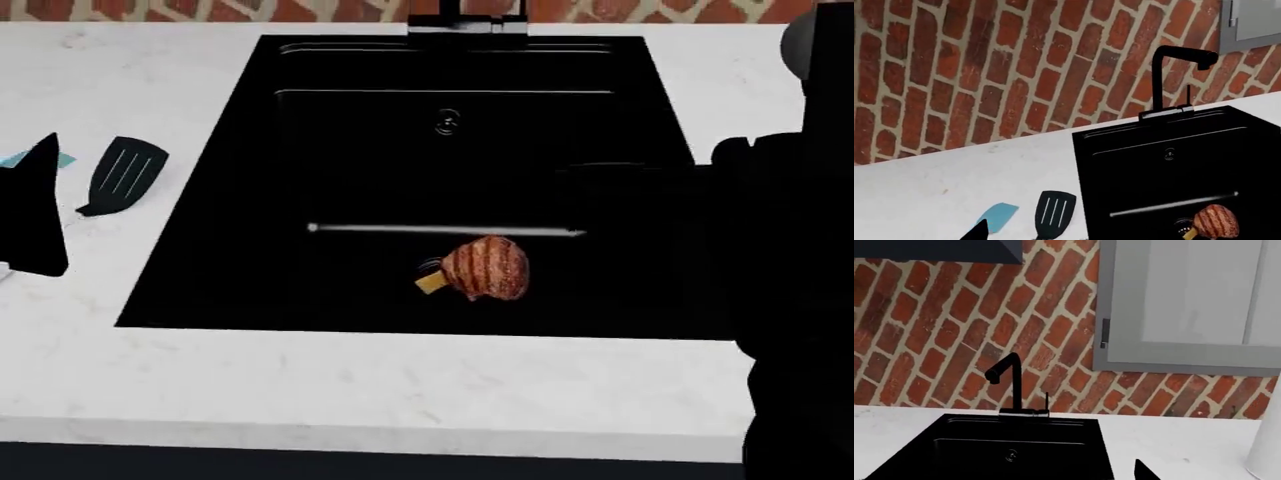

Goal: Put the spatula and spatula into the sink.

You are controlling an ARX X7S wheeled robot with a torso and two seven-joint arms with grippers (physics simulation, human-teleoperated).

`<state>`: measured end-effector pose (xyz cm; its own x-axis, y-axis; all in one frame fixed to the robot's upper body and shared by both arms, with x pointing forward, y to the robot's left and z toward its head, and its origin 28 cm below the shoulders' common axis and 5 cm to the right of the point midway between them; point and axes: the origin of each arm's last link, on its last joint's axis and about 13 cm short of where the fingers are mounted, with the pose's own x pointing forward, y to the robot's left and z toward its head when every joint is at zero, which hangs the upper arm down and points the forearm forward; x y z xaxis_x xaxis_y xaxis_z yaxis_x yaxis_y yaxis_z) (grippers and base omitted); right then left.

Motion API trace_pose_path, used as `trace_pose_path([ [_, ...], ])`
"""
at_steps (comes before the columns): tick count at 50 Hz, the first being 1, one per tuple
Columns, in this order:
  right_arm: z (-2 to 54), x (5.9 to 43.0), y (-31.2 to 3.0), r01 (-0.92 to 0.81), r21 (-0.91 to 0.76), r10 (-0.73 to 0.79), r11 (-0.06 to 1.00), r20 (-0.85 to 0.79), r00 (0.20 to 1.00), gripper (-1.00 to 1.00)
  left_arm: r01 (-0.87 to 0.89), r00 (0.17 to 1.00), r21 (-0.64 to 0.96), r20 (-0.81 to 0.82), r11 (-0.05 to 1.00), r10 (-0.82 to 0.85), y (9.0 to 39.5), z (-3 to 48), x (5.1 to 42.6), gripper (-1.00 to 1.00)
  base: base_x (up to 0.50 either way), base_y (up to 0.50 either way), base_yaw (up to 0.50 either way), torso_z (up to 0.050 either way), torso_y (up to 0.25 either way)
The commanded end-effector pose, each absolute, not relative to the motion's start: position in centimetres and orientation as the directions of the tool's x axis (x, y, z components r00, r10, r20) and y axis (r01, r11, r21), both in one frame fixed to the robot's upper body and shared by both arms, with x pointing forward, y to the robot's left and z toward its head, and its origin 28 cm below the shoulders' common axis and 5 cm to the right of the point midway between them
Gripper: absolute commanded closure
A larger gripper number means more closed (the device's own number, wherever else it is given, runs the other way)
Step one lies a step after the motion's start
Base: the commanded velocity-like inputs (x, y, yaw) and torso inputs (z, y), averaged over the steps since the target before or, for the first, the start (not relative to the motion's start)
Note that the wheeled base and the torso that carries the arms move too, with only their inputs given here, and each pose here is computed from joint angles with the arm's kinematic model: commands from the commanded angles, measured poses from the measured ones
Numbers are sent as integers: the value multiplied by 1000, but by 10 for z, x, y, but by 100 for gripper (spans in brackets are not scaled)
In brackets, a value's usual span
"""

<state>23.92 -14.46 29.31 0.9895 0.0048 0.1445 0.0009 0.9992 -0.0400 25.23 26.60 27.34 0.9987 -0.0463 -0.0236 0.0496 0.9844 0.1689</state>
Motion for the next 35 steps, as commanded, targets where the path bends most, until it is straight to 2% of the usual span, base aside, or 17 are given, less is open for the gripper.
trace_pose_path([
  [1, 295, 238, -148, 1, 1, -2, 1000, 155, 988, -100, 74, 997, 151, -31, 986, -70, 266, 274, 253, -100, 324, 395, 0, 0, 0],
  [13, 295, 237, -149, 9, 20, -12, 1000, 158, 987, -100, 97, 995, 157, -37, 983, -92, 264, 274, 253, -100, 321, 382, 0, 0, 1],
  [35, 294, 240, -148, -5, 26, 1, 1000, 154, 988, -100, 110, 993, 165, -47, 980, -104, 263, 272, 255, -100, 314, 5, 0, 0, 0],
])
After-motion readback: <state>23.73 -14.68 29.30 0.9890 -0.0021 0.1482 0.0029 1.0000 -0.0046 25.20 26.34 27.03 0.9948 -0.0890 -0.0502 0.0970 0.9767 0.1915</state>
